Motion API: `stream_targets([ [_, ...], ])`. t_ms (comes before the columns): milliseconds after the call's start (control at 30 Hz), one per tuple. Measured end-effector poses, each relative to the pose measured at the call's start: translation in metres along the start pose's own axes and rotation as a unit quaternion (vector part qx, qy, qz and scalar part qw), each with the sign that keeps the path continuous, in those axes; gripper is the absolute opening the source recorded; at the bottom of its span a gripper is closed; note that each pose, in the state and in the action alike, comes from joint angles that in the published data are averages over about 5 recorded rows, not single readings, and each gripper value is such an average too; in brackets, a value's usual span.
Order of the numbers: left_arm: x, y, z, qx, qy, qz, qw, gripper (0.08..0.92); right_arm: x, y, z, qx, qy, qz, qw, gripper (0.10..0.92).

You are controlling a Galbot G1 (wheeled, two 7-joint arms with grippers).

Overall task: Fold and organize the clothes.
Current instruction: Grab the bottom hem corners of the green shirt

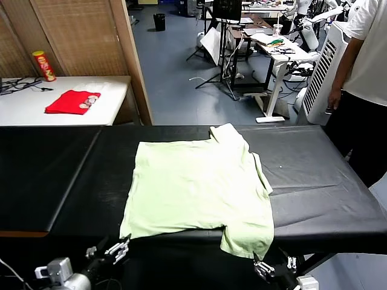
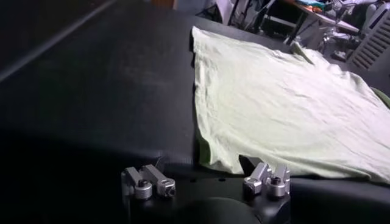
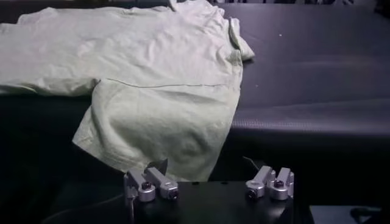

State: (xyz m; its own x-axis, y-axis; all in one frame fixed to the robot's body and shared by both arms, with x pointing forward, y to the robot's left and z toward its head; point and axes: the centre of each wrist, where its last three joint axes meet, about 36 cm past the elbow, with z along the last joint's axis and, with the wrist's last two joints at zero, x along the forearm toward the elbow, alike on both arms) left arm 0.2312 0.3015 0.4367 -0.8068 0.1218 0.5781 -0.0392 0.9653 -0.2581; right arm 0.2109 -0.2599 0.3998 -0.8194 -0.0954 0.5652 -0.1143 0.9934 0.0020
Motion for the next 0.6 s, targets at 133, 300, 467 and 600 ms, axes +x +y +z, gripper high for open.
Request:
stream_targets([
  [133, -0.0002, 0.0001, 0.0002, -0.001, -0.003, 0.003, 1.000, 0.798, -0.0020, -0.0010, 0.0001, 0.000, -0.004, 0.000, 1.000, 0.798],
  [300, -0.0014, 0.0008, 0.0003, -0.014, -0.004, 0.009, 1.000, 0.798, -0.0055, -0.0025, 0.0009, 0.001, -0.008, 0.001, 1.000, 0.763],
  [467, -0.0036, 0.0013, 0.0016, -0.013, -0.006, 0.006, 1.000, 0.796, -0.0078, -0.0029, 0.0022, 0.000, -0.007, 0.002, 1.000, 0.655],
  [600, -0.0055, 0.0005, 0.0027, -0.015, -0.006, 0.006, 1.000, 0.693, -0.0098, -0.0023, 0.0016, -0.002, -0.010, 0.002, 1.000, 0.517],
])
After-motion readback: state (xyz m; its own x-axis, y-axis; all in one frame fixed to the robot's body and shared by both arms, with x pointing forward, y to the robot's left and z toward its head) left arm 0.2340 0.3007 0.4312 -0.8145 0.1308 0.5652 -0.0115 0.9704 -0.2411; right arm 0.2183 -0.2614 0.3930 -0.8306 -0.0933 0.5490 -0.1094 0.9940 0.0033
